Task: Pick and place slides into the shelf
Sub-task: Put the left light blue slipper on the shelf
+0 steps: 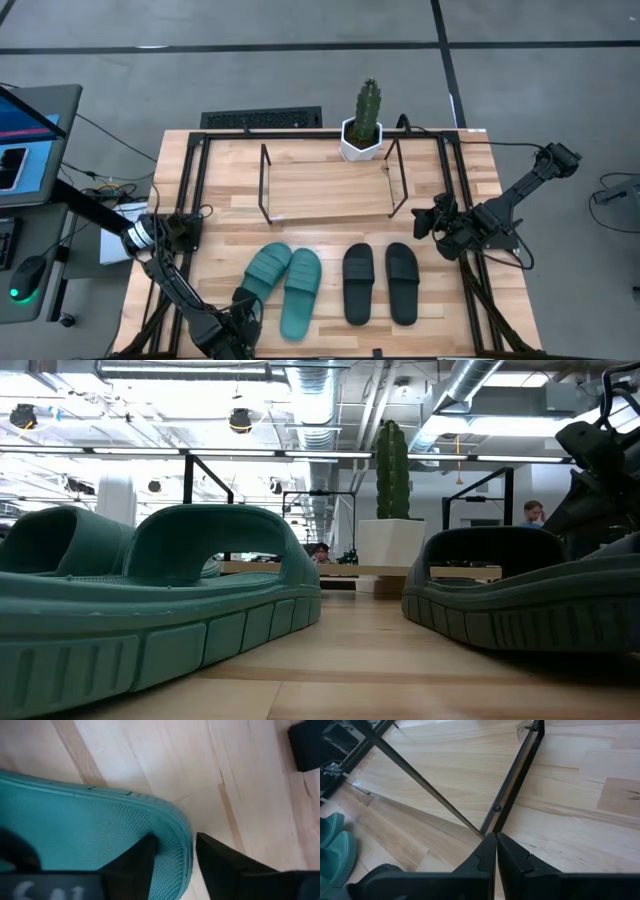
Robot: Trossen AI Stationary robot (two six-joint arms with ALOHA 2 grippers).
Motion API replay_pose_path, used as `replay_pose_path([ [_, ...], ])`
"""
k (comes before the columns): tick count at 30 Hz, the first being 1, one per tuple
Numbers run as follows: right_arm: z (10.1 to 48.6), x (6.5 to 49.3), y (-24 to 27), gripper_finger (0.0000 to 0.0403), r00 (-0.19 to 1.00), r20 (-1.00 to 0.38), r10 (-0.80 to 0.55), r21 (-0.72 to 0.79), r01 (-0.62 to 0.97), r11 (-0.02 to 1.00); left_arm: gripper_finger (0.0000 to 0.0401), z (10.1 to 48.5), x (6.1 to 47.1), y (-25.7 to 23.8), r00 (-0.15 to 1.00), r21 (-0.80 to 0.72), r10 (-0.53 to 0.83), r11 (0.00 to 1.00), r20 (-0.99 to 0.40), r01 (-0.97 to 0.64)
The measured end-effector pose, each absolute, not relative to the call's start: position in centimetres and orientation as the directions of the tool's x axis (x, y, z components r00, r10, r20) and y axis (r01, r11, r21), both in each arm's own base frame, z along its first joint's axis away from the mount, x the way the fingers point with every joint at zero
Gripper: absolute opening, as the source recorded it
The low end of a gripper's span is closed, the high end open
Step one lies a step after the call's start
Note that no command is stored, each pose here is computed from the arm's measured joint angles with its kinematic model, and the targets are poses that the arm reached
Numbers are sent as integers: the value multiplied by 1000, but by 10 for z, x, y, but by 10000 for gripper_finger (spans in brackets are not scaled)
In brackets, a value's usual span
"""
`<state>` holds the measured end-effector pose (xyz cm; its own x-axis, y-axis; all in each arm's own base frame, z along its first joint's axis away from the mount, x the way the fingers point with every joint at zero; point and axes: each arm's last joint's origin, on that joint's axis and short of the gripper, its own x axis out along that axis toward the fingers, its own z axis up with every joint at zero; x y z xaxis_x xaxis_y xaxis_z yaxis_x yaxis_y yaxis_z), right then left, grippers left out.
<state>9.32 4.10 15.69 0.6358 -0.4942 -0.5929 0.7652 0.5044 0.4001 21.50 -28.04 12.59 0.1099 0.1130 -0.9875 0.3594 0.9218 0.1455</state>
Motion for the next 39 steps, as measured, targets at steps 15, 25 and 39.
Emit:
replay_pose_path([
  [15, 157, 93, 41, 8, 636, -593, -494, 400, 765, 504, 24, 130, 220, -285, 75, 148, 132, 949, -988, 279],
  [25, 157, 93, 41, 8, 636, -593, -494, 400, 765, 504, 15, 138, 221, -290, 67, 174, 162, 949, -984, 262],
  [39, 157, 93, 41, 8, 636, -593, -494, 400, 765, 504, 9, 160, 225, -295, 81, 249, 238, 948, -968, 200],
])
